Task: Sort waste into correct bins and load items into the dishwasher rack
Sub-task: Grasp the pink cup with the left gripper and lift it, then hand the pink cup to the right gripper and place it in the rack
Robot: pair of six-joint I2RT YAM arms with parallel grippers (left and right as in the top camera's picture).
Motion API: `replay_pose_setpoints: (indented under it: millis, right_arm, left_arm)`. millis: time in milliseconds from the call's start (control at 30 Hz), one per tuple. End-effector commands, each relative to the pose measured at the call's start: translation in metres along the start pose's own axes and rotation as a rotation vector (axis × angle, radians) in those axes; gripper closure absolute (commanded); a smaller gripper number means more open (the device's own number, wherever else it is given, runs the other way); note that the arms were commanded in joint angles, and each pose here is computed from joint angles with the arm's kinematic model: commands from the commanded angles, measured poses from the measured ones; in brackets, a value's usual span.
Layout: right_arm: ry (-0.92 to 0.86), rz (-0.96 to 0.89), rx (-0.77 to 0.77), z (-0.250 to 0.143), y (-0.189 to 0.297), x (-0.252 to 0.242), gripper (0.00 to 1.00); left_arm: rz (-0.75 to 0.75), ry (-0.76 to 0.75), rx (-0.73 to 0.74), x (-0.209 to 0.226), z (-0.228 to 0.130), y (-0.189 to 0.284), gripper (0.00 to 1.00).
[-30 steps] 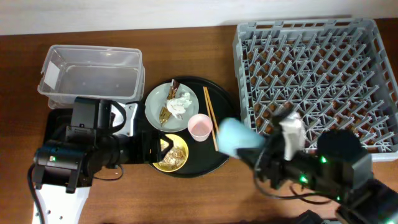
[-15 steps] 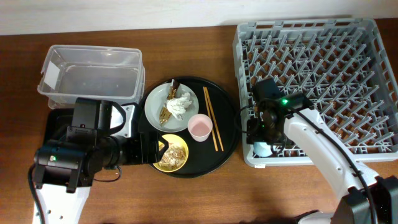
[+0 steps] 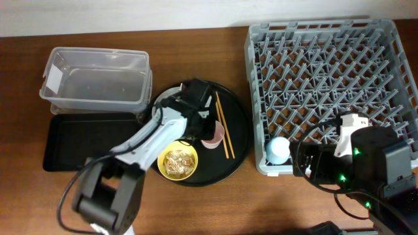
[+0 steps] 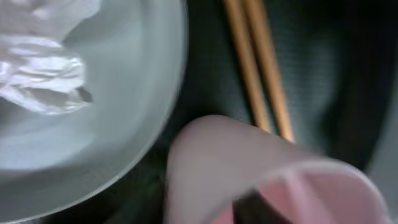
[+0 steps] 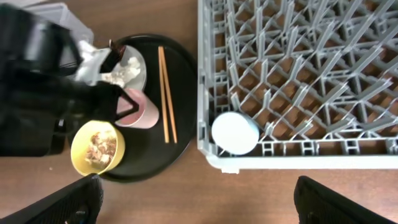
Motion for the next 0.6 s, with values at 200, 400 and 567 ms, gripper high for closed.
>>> replay_pose_setpoints:
  millis: [200,400,567]
  right_arm:
    - [0.205,0.304,0.100,-0.016,-0.016,0.045,0.02]
    - [0.508,0.863,-0.020,0.008,0.004,0.127,0.04]
    - [0.604,1.303,0.066,0.003,0.010,0.179,0.07]
  left_arm:
    - [-0.153,-0.071,-0.055,-0.030,0.016,0.116,1.00]
    - [-1.075,-0.299,-0.137,-0.073,-0.045,0.291,1.00]
    - [-1.070,-0.293,-0.116,-0.073,-0.054,0.293,1.00]
Point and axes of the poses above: each gripper's point midway between its finger pads, its own y axis back along the fingers, its own x axis along the line the jaws close on, z = x × y, the point moved 2 cm from there along y, back along the fingers, and after that the axes turned 1 degree about -y, right-handed, at the moved point
